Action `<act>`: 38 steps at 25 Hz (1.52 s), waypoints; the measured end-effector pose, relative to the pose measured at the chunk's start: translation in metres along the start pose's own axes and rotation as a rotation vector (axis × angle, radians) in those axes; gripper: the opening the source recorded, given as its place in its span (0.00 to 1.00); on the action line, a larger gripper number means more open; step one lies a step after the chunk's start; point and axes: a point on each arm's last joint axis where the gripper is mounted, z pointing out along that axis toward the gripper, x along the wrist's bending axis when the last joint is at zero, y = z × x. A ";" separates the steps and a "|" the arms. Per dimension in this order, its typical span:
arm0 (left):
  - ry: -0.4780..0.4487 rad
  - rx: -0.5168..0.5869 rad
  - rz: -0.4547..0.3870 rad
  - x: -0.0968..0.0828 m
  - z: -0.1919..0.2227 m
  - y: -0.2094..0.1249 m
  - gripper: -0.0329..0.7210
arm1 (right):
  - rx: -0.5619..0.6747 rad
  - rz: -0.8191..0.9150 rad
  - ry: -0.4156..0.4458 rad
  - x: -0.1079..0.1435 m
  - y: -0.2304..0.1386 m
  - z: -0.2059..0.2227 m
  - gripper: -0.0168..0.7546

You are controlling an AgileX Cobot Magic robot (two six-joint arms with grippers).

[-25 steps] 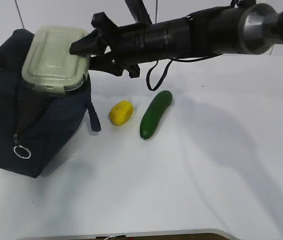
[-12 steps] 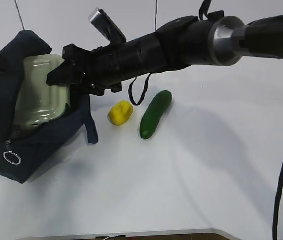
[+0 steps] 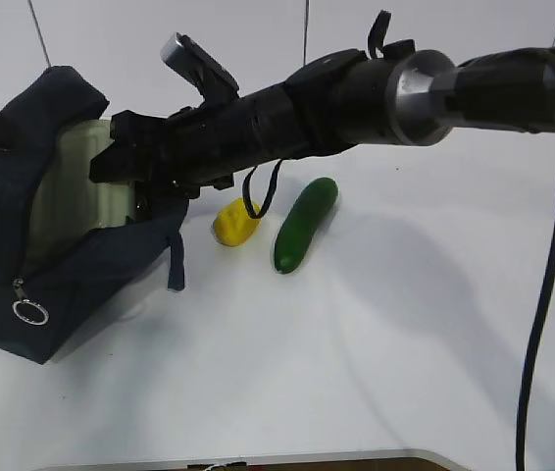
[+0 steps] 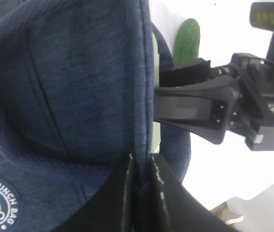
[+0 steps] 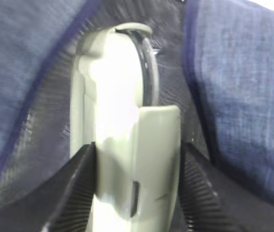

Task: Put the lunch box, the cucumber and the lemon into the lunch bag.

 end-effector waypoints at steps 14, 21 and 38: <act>0.008 -0.010 0.000 0.001 0.001 0.001 0.06 | 0.009 -0.119 0.091 0.024 0.017 -0.003 0.59; 0.059 -0.010 0.034 0.006 0.001 0.001 0.06 | 0.165 -0.277 0.082 0.032 0.023 -0.017 0.59; 0.083 -0.021 0.046 0.008 0.001 0.003 0.06 | 0.342 -0.161 -0.397 -0.027 0.071 -0.111 0.59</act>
